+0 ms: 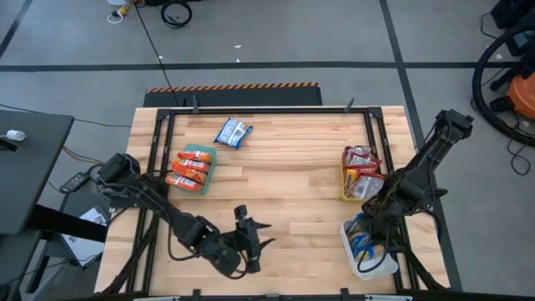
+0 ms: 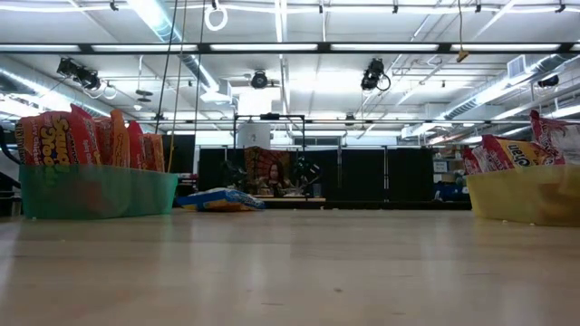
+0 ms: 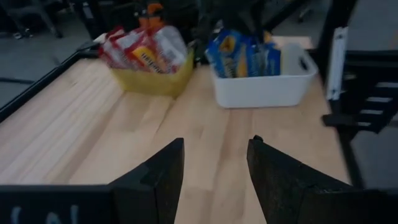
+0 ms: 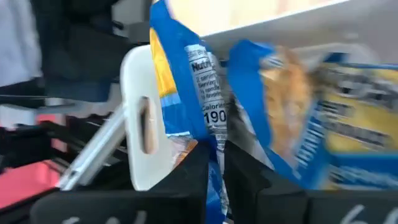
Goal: Sort Maruchan noodles
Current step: Put the blue noodle pack into the white bin, then return to Home Position
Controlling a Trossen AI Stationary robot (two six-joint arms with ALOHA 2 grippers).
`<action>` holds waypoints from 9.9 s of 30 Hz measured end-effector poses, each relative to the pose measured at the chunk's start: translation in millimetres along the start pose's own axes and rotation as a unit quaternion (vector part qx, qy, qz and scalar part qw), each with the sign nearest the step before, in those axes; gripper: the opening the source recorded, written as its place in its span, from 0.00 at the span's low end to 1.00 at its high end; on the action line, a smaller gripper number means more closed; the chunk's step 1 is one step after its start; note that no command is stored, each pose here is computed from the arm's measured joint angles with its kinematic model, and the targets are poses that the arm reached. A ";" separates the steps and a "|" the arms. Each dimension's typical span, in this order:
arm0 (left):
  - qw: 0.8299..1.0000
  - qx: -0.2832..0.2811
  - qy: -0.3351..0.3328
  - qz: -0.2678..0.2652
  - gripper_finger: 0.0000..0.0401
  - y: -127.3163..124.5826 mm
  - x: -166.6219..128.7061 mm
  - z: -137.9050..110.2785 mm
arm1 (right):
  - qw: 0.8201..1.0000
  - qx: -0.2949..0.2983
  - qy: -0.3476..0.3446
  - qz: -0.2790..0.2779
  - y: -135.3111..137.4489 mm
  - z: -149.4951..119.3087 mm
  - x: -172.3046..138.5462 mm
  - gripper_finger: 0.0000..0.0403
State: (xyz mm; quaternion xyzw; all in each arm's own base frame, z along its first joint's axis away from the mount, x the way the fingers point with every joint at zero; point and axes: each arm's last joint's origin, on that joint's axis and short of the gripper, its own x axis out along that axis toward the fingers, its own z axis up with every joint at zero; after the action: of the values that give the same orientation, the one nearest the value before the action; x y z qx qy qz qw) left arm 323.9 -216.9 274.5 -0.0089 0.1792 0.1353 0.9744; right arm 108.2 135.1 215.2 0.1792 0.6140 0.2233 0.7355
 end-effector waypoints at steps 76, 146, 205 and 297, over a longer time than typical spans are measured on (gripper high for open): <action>0.979 0.015 0.205 0.006 0.03 256.2 132.2 49.7 | 0.759 -0.304 -0.295 -0.495 3.5 78.2 -84.6 0.45; 0.984 0.109 -0.004 -0.142 0.43 133.3 37.6 89.4 | 0.960 -0.037 -0.276 0.039 38.4 78.4 -59.6 0.32; 0.982 0.090 0.070 -0.150 0.43 130.8 31.8 71.4 | 0.948 -0.075 -0.278 -0.133 44.1 34.2 -13.8 0.48; 0.970 -0.021 -0.204 -0.133 0.04 256.5 -112.7 -160.9 | 0.738 -0.111 -0.613 -0.258 -150.4 -17.5 -37.0 0.06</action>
State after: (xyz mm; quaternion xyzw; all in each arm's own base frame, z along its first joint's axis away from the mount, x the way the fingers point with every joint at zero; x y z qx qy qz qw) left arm 98.3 -9.8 171.6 -0.0248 -0.0294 0.0072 0.9992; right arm 101.9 -11.1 161.6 0.0288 0.0235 -0.0666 0.9971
